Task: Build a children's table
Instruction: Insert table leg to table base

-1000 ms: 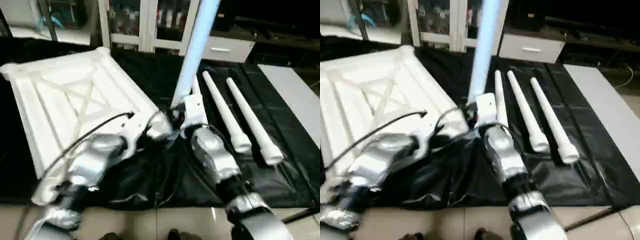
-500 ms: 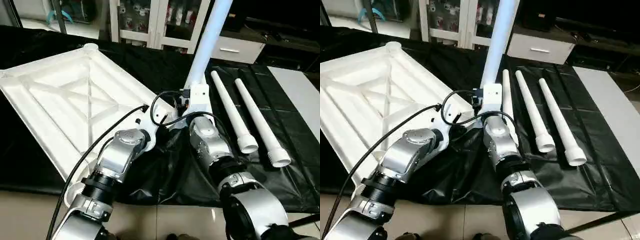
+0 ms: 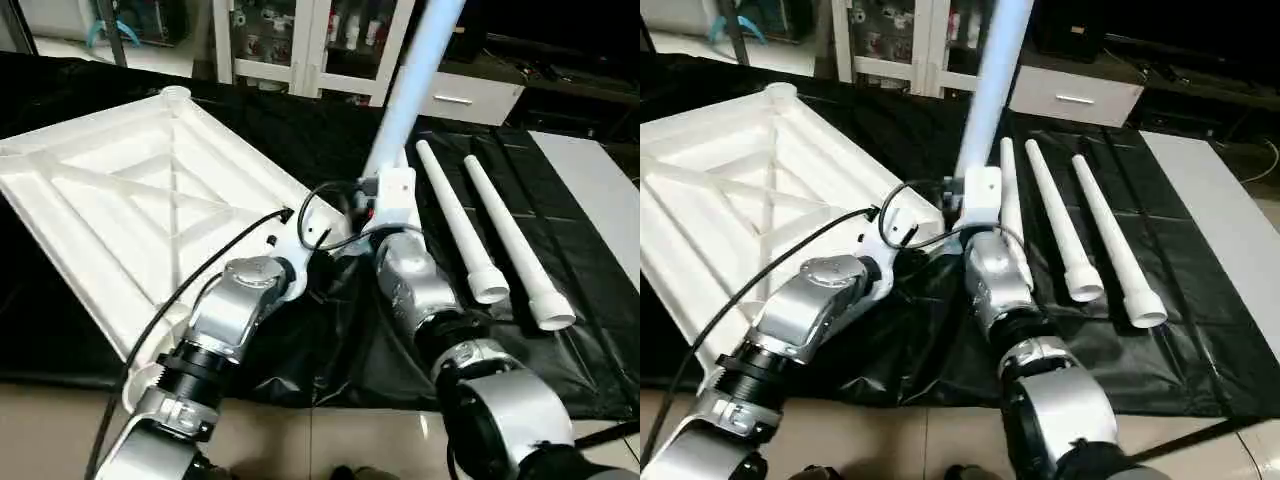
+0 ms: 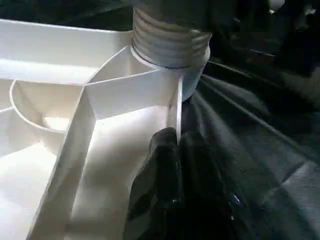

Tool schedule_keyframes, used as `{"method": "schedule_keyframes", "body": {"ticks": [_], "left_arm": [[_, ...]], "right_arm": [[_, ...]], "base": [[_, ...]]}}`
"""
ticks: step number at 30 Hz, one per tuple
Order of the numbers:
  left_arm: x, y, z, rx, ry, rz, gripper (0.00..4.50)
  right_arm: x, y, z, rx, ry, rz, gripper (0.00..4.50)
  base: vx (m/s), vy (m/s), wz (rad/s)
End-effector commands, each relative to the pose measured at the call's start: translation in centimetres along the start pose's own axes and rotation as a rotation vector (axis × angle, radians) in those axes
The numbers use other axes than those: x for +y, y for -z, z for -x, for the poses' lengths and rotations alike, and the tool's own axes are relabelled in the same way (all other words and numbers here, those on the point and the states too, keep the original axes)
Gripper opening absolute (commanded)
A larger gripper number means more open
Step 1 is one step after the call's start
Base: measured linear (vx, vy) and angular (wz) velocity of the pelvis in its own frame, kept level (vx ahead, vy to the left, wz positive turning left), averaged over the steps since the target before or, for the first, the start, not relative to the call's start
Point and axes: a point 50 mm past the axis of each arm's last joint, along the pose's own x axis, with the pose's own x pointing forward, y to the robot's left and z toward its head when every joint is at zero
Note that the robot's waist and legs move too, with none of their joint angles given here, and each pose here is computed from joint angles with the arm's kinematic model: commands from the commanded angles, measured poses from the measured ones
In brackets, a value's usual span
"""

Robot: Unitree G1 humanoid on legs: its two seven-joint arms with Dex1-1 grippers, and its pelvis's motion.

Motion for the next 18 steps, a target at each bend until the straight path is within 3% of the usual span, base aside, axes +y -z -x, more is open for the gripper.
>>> {"method": "schedule_keyframes", "body": {"ticks": [1,12,14,16,18], "left_arm": [[0.9,1.1,0.4,0.03,-0.018,-0.018,0.0],[1.0,1.7,2.2,0.035,0.131,-0.13,0.0],[1.3,2.1,3.2,0.04,0.213,-0.18,0.0],[1.6,2.4,3.8,0.052,0.245,-0.188,0.0],[1.7,2.4,3.9,0.049,0.258,-0.2,0.0]], "right_arm": [[-0.3,2.0,0.6,0.09,-0.041,-0.025,2.98],[-0.3,0.4,1.2,0.004,-0.273,-0.011,3.87],[-0.8,-0.2,2.1,-0.02,-0.352,0.031,4.0],[-1.2,-0.2,2.9,-0.004,-0.405,0.062,4.28],[-1.3,-0.1,3.0,0.004,-0.417,0.082,4.28]], "base": [[0.0,0.0,0.0],[0.005,-0.002,0.0],[0.0,0.0,0.0],[0.0,0.0,0.0],[0.0,0.0,0.0]]}}
